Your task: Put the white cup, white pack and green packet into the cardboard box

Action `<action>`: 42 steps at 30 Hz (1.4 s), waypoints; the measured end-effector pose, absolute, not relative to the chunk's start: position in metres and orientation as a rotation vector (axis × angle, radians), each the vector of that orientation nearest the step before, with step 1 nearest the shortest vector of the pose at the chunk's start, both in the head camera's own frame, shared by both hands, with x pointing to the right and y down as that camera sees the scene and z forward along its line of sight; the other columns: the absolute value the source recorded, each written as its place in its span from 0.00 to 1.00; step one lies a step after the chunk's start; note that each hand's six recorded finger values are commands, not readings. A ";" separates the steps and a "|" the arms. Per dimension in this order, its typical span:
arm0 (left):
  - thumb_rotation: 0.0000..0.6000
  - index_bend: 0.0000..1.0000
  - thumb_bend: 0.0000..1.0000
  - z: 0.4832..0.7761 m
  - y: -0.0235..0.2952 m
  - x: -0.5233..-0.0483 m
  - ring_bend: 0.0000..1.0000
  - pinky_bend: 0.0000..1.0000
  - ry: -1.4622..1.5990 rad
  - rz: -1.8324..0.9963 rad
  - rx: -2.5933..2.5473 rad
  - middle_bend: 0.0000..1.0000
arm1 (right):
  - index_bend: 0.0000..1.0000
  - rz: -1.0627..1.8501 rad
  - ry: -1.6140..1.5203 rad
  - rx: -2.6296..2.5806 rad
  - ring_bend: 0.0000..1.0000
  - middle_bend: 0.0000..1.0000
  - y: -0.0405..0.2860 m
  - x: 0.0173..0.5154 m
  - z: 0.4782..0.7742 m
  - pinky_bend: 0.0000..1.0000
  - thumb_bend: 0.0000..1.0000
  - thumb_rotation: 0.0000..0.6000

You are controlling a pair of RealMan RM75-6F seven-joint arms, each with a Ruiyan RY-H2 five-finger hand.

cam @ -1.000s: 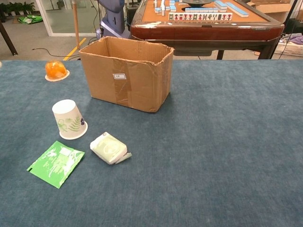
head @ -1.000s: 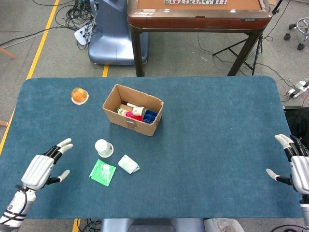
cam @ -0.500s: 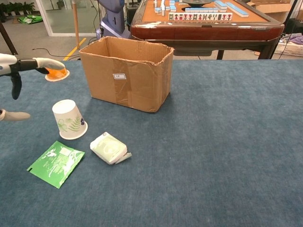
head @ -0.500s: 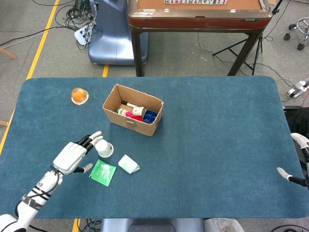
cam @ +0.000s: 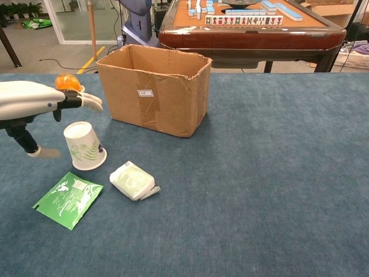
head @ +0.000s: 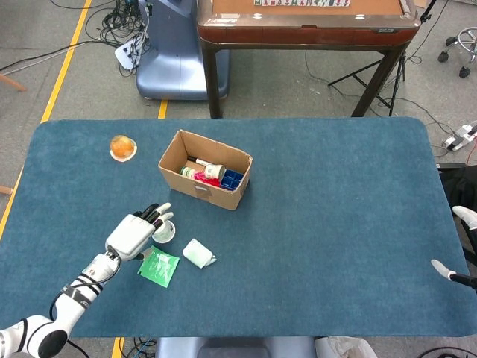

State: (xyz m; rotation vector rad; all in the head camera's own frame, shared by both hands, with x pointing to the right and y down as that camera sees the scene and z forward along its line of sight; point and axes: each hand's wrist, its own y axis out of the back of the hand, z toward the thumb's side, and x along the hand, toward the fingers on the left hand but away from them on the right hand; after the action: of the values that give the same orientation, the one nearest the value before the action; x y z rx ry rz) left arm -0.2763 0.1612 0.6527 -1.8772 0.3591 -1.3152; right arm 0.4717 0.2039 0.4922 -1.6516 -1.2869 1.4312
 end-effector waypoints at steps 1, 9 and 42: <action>1.00 0.12 0.22 0.655 0.161 -0.275 0.03 0.28 0.352 -1.322 -1.874 0.00 | 0.15 1.431 -1.284 -1.655 0.04 0.16 0.204 0.471 0.492 0.17 0.09 1.00; 1.00 0.12 0.22 0.670 0.152 -0.257 0.03 0.28 0.309 -1.320 -1.799 0.00 | 0.15 1.434 -1.260 -1.683 0.04 0.16 0.205 0.468 0.496 0.17 0.09 1.00; 1.00 0.59 0.22 0.675 0.144 -0.273 0.56 0.76 0.366 -1.448 -1.754 0.54 | 0.16 1.420 -1.242 -1.759 0.04 0.16 0.203 0.466 0.502 0.17 0.09 1.00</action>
State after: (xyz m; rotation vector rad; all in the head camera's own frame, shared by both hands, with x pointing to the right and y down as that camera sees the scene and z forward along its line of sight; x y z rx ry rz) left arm -0.2728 0.1439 0.6754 -1.7544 0.3660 -1.4484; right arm 0.4657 0.2027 0.5018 -1.7593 -1.2420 1.4203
